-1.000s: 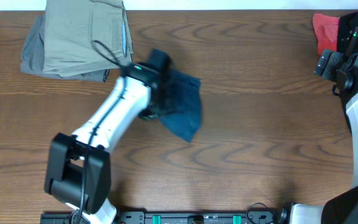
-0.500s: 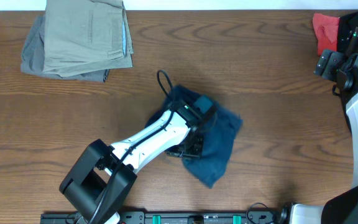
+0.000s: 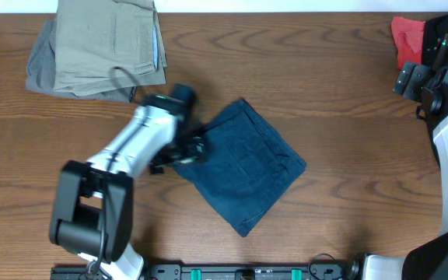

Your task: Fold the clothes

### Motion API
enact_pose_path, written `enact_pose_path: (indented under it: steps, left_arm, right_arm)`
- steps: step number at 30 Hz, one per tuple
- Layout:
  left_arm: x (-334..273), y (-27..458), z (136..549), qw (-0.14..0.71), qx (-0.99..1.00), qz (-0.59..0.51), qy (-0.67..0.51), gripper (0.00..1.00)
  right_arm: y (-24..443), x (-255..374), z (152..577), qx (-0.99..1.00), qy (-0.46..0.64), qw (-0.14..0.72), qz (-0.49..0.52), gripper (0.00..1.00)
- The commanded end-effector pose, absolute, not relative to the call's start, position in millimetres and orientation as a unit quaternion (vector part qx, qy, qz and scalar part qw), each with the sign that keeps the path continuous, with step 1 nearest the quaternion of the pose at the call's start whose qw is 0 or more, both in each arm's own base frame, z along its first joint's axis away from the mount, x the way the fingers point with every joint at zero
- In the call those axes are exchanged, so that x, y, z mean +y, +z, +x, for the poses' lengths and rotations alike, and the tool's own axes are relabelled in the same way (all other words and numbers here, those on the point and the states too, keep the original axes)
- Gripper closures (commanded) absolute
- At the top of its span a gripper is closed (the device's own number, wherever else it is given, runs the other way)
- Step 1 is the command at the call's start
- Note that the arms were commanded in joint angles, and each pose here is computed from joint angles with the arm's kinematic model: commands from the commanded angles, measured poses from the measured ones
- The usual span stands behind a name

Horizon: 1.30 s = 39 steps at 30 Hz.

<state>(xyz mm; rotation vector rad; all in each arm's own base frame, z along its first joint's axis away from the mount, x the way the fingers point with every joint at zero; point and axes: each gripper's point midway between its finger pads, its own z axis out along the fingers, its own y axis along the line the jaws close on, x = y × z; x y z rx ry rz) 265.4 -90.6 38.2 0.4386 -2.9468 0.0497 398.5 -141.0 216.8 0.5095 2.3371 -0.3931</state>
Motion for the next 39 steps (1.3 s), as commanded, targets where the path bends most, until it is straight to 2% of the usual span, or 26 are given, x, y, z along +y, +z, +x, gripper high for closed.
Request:
enact_pose_path:
  steps: [1, 4, 10, 15, 20, 27, 29, 31, 33, 37, 39]
  left_arm:
    - [-70, 44, 274, 0.081, -0.978, 0.188, 0.034, 0.09]
    - [-67, 46, 273, 0.096, -0.971, 0.210, 0.067, 0.09]
    - [-113, 60, 270, 0.127, -0.957, 0.170, 0.199, 0.09]
    - [-120, 55, 263, 0.139, -0.954, 0.172, 0.202, 0.09]
    - [-120, 30, 257, 0.139, -0.945, 0.217, 0.199, 0.09]
    - [-121, 6, 260, 0.113, -0.941, 0.238, 0.214, 0.11]
    - [-122, 6, 268, 0.098, -0.942, 0.234, 0.218, 0.16]
    - [-123, 6, 275, 0.083, -0.943, 0.231, 0.224, 0.27]
    - [-120, 4, 283, 0.064, -0.947, 0.228, 0.219, 0.45]
    - [-106, -2, 297, 0.023, -0.957, 0.228, 0.181, 0.71]
    - [-94, -5, 308, -0.010, -0.962, 0.229, 0.151, 0.79]
  right_arm:
    - [216, -144, 398, 0.901, -0.156, 0.349, 0.204, 0.01]
    - [216, -144, 398, 0.901, -0.156, 0.349, 0.204, 0.01]
    - [216, -145, 398, 0.901, -0.156, 0.350, 0.204, 0.01]
    - [216, -145, 398, 0.901, -0.156, 0.350, 0.204, 0.01]
    - [216, -144, 398, 0.901, -0.156, 0.349, 0.204, 0.01]
    - [216, -144, 398, 0.901, -0.156, 0.349, 0.204, 0.01]
    - [216, -144, 398, 0.901, -0.156, 0.349, 0.204, 0.01]
    - [216, -144, 398, 0.901, -0.156, 0.349, 0.204, 0.01]
    - [216, -144, 398, 0.901, -0.156, 0.349, 0.204, 0.01]
    - [216, -144, 398, 0.901, -0.156, 0.349, 0.204, 0.01]
    - [216, -144, 398, 0.901, -0.156, 0.349, 0.204, 0.01]
